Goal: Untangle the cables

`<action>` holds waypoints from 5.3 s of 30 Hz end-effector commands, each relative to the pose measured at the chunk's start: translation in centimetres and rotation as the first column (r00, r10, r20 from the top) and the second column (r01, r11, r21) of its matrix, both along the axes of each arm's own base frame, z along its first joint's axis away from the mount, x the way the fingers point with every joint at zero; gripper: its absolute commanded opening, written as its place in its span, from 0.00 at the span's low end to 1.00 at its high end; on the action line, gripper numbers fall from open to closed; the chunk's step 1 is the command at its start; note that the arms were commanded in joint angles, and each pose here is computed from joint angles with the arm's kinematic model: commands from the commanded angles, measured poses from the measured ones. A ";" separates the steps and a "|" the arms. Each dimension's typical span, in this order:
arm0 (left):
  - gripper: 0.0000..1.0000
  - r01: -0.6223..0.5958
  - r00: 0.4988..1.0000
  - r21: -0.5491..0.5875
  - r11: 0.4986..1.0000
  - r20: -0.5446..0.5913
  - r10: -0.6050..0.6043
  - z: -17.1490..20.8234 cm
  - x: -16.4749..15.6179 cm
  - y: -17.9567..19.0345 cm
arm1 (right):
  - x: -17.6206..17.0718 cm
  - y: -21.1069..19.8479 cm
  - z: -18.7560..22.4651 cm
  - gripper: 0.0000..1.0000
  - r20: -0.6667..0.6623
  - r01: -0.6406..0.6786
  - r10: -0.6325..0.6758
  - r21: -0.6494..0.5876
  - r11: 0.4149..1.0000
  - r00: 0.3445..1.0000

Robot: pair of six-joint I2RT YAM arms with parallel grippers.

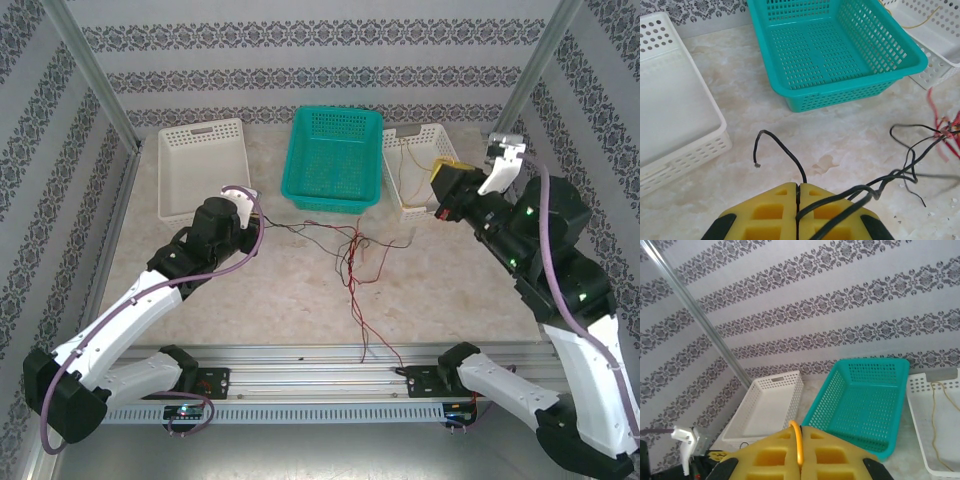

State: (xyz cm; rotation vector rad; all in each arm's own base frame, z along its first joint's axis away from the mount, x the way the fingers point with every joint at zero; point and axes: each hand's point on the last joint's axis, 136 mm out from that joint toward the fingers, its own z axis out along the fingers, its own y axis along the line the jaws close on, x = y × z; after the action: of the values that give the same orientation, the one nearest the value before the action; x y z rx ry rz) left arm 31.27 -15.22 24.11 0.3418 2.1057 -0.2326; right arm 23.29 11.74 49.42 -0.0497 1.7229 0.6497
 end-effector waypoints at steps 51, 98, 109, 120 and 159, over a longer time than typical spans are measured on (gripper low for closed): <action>0.68 0.219 0.975 -0.213 0.952 0.003 -0.223 3.3 -2.5 -3.5 | 1.3 5.5 10.0 0.00 0.037 -0.243 0.241 0.113 0.963 0.970; 0.65 0.554 0.806 -0.225 0.802 -0.095 -0.584 -6.3 -5.8 -23.7 | -2.0 10.4 11.6 0.00 0.066 -0.455 0.451 0.191 0.870 0.890; 0.07 0.574 0.771 -0.237 0.784 -0.166 -0.614 -7.5 -9.2 -20.7 | 0.8 6.8 11.1 0.00 0.061 -0.286 0.280 0.148 0.947 0.958; 0.00 0.540 0.764 -0.284 0.792 -0.230 -0.603 -5.0 -13.5 -15.8 | 5.3 -0.7 8.0 0.00 0.023 0.087 -0.089 0.088 0.992 0.996; 0.00 0.414 0.837 -0.579 0.702 -0.061 -0.543 3.6 -8.2 -15.1 | 1.1 10.4 -18.3 0.65 -0.224 -0.481 0.517 0.200 0.854 0.826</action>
State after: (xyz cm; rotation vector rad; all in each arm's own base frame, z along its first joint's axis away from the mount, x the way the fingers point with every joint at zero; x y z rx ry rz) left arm 22.53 -29.54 24.26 0.5594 2.1200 -1.1322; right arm 25.76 20.57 29.70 -0.2338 2.0343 1.1382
